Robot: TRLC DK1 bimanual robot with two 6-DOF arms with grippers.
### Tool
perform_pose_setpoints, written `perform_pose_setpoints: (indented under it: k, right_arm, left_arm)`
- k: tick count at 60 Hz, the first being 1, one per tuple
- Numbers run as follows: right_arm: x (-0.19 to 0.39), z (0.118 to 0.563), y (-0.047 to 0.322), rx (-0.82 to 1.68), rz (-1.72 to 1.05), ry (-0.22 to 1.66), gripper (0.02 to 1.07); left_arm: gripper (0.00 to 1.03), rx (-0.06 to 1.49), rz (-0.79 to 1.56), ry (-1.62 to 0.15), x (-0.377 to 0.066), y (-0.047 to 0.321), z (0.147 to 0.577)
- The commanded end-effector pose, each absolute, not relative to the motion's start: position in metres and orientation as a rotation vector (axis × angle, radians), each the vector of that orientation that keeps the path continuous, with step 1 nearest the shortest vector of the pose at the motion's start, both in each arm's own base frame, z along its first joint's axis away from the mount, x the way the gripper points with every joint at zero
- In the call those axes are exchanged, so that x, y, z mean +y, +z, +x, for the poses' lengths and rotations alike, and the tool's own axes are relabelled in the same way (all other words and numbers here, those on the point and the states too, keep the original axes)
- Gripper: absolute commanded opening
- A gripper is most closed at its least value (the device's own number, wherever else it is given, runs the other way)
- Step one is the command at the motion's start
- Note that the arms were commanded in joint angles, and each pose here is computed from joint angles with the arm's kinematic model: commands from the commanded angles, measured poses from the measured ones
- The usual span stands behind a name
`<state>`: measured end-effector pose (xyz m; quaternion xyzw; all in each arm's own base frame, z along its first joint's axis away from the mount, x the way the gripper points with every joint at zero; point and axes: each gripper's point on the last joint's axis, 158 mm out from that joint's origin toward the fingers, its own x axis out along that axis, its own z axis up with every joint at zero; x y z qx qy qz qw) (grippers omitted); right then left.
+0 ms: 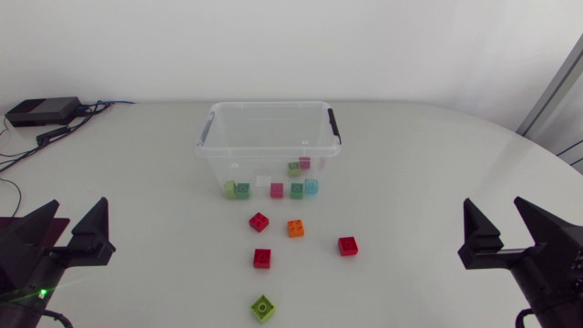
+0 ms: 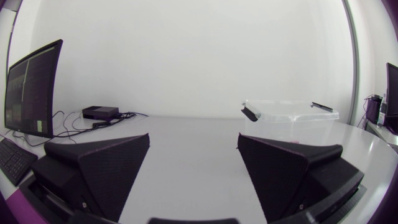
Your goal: Pick up the duplo bricks and place them in the container
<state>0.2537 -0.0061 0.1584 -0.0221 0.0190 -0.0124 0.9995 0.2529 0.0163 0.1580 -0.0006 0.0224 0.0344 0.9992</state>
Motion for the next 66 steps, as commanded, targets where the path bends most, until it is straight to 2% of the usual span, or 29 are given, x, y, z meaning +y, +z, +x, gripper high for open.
perform_pose_setpoints:
  k: [1, 29, 44, 53, 56, 66]
  right_arm:
    - [-0.003, 0.254, 0.149, 0.057, -0.03, -0.012, 1.03]
    - [0.0, 0.254, 0.151, 0.049, -0.031, 0.0, 1.03]
    - [0.0, 0.252, 0.178, -0.01, -0.031, -0.001, 1.03]
    - [0.006, 0.254, 0.2, -0.023, -0.03, 0.02, 1.03]
    - [0.007, 0.258, 0.202, -0.002, -0.029, 0.024, 1.03]
    - [0.016, 0.281, 0.203, 0.129, 0.003, 0.052, 1.03]
  left_arm:
    - [0.99, 0.048, -0.01, 0.074, 0.017, 0.153, 0.253]
    - [0.99, 0.041, -0.006, 0.058, 0.013, 0.156, 0.253]
    - [0.99, -0.017, -0.003, 0.057, 0.013, 0.207, 0.249]
    - [0.99, 0.089, -0.016, -0.01, -0.005, 0.235, 0.261]
    - [0.99, 0.113, -0.018, -0.026, -0.009, 0.236, 0.264]
    - [0.97, 0.367, 0.001, -0.146, -0.047, 0.223, 0.284]
